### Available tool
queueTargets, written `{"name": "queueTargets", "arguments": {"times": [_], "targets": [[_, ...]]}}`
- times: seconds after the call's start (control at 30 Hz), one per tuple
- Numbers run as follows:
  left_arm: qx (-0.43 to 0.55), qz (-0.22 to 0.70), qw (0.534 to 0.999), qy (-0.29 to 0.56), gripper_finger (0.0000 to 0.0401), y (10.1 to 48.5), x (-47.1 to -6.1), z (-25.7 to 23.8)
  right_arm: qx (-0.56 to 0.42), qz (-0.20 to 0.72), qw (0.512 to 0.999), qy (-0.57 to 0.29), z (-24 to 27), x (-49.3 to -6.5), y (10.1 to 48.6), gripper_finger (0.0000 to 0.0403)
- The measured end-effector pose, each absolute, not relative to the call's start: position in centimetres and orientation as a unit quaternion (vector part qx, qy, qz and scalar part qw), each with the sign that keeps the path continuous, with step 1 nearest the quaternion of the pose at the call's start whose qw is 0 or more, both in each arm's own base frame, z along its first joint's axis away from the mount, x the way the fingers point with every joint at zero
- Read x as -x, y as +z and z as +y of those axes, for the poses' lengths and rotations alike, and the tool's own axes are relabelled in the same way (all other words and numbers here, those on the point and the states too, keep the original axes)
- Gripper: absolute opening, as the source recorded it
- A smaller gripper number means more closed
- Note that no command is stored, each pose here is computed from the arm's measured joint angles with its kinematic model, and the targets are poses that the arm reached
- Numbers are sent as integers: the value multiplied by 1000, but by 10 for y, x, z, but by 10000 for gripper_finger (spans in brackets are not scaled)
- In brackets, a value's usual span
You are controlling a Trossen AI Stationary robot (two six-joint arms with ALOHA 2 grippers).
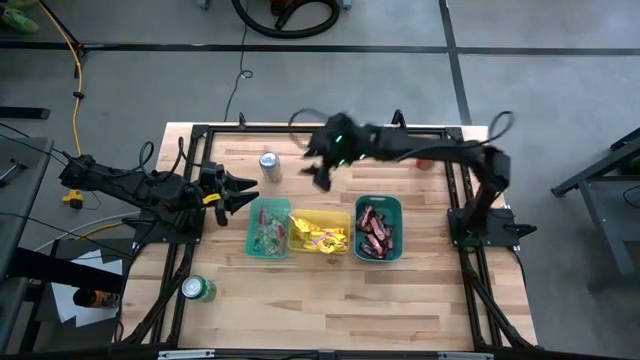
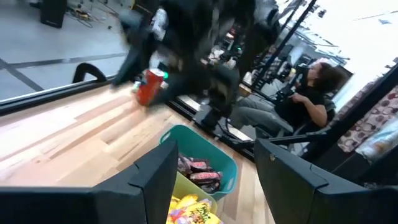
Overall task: Sort candy
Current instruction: Put the green gummy into the green bin
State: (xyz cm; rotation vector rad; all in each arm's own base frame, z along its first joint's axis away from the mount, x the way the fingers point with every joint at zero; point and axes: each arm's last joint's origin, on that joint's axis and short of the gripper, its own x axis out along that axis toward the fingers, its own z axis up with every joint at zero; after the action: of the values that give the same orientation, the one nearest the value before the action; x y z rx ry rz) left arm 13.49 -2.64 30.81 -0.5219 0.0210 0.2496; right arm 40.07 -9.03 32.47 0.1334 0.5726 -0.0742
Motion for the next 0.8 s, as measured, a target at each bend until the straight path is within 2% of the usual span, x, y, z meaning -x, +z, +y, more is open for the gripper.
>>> {"name": "queueTargets", "arguments": {"times": [0.23, 0.5, 0.63, 0.8], "targets": [[250, 16, 957, 145, 200, 306, -135, -25, -42, 321, 923, -206, -137, -323, 372, 232], [247, 18, 956, 156, 200, 304, -138, -26, -91, 362, 857, -355, -182, -256, 385, 232], [246, 19, 956, 157, 200, 304, -139, -26, -129, 393, 790, -452, -203, -229, 377, 232], [246, 19, 956, 157, 200, 304, -139, -26, -214, 374, 684, -589, -226, -186, 353, 232]]}}
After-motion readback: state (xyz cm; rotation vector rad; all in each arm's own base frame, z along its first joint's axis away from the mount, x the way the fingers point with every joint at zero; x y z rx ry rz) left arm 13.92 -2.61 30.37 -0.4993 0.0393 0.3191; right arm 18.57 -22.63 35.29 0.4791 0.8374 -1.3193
